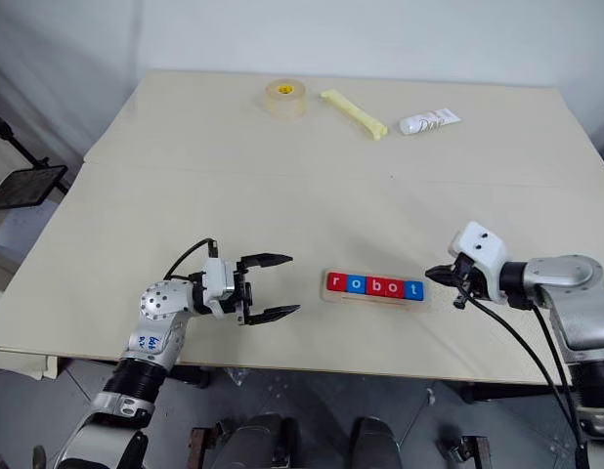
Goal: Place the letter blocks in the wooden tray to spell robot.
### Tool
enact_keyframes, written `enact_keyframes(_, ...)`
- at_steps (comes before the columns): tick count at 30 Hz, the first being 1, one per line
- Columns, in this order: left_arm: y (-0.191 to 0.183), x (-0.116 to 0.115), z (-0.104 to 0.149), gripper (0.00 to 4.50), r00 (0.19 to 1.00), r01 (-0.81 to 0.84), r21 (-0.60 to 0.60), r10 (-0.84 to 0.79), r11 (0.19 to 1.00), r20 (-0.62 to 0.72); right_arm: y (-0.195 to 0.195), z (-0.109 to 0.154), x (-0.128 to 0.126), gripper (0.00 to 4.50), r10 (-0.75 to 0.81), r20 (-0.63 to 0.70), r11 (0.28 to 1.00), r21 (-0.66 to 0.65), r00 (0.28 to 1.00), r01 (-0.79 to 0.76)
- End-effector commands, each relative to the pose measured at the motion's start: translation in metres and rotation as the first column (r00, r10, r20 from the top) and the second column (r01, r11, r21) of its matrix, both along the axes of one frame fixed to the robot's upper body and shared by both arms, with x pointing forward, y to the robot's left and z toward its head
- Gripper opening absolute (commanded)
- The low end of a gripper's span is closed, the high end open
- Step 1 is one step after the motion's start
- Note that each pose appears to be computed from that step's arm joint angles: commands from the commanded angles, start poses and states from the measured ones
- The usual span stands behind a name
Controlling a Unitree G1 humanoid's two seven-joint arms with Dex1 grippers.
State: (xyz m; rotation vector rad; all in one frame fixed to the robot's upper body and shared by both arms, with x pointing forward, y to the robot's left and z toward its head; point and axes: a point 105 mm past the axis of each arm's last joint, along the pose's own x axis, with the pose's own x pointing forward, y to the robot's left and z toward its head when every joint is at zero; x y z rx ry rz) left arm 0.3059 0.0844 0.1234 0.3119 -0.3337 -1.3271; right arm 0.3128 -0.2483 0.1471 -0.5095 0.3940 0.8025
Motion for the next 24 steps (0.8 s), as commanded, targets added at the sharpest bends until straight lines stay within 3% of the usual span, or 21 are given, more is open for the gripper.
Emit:
enact_keyframes(1,0.002,0.005,0.009,4.5,0.999,-0.037,-0.029,0.037,0.999,0.007,-0.013,0.032,-0.017,0.04,0.002,0.111,0.998,0.06,0.994,-0.009)
enact_keyframes(2,0.002,0.008,0.011,4.5,0.999,-0.055,-0.04,0.055,0.998,-0.001,-0.016,0.032,-0.025,0.04,0.019,0.09,0.997,0.079,0.996,-0.026)
enact_keyframes(5,0.005,0.014,0.017,4.5,0.996,-0.087,-0.054,0.087,0.995,-0.002,-0.032,0.027,-0.045,0.64,0.026,0.063,0.994,0.104,0.998,-0.033)
enact_keyframes(9,0.01,0.013,0.023,4.5,0.998,-0.061,-0.065,0.06,0.996,-0.012,-0.046,0.024,-0.067,1.98,0.088,0.076,0.985,0.14,0.993,-0.098)
enact_keyframes(16,0.026,0.003,0.038,4.5,0.997,0.057,-0.064,-0.059,0.996,-0.038,-0.067,0.035,-0.082,4.45,0.182,0.156,0.965,0.163,0.971,-0.207)
enact_keyframes(24,0.036,-0.005,0.041,4.5,0.987,0.134,-0.034,-0.136,0.99,-0.088,-0.087,0.049,-0.087,4.48,0.193,0.167,0.963,0.159,0.967,-0.22)
